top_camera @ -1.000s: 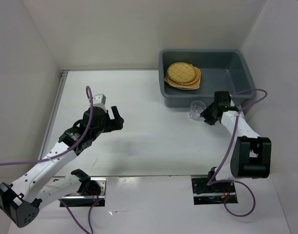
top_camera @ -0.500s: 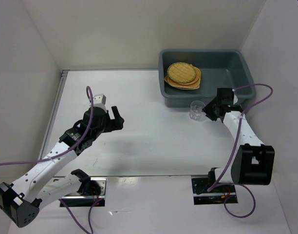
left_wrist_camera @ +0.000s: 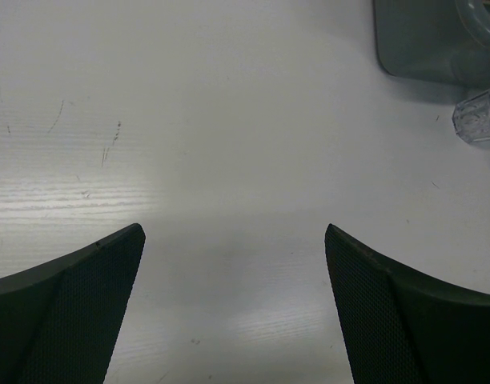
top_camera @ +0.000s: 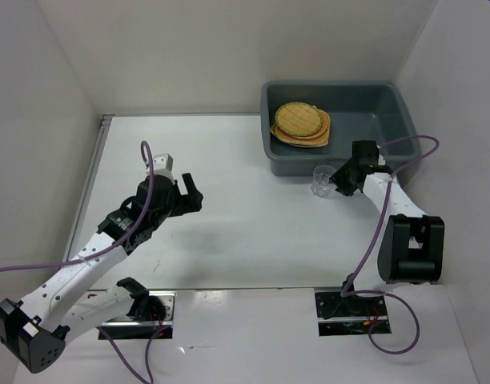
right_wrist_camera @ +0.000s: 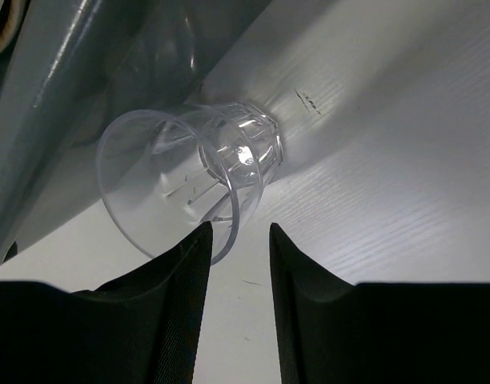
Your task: Place the mixed dishes into the plastic bin
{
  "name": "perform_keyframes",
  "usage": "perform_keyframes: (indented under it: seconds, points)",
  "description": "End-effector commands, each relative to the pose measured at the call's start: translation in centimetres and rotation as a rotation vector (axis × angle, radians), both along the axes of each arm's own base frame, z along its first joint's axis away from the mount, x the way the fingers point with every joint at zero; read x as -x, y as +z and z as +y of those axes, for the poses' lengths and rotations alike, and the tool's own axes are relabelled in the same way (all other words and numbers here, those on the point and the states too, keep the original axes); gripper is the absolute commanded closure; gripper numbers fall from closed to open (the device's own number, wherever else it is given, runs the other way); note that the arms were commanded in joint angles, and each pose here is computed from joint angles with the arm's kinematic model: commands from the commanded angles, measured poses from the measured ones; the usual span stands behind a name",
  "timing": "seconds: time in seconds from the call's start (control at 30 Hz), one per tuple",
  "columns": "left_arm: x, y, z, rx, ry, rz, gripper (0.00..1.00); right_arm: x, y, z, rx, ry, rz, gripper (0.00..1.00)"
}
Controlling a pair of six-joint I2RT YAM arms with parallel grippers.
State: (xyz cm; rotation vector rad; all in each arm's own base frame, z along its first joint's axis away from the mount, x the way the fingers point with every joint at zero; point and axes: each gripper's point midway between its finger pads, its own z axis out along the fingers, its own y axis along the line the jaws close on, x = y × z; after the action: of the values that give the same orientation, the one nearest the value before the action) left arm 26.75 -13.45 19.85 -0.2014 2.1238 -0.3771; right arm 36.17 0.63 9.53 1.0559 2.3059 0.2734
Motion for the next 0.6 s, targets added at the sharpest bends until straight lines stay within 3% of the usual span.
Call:
perform_keyframes:
  seconds: [0.0, 0.07, 0.23, 0.37, 0.57]
  points:
    - [-0.4, 0.9, 0.2, 0.033, 0.032, -0.035, 0.00, -2.1, 1.4, -0.3, 0.031, 0.000, -0.075, 0.60]
    - [-0.4, 0.9, 0.2, 0.033, 0.032, -0.035, 0.00, -2.1, 0.9, -0.3, 0.031, 0.000, -0.061, 0.60]
    - [-0.4, 0.9, 0.2, 0.040, 0.037, -0.033, 0.00, -2.1, 0.0, -0.4, 0.035, 0.008, -0.036, 0.87]
    - [-0.3, 0.2, 0.0, 0.047, 0.034, -0.021, 0.00, -1.8, -0.1, -0.4, 0.045, 0.022, -0.023, 1.00]
    - [-0.3, 0.0, -0.1, 0.063, 0.043, -0.018, 0.00, 1.3, 3.4, 1.8, 0.016, 0.107, -0.041, 1.00]
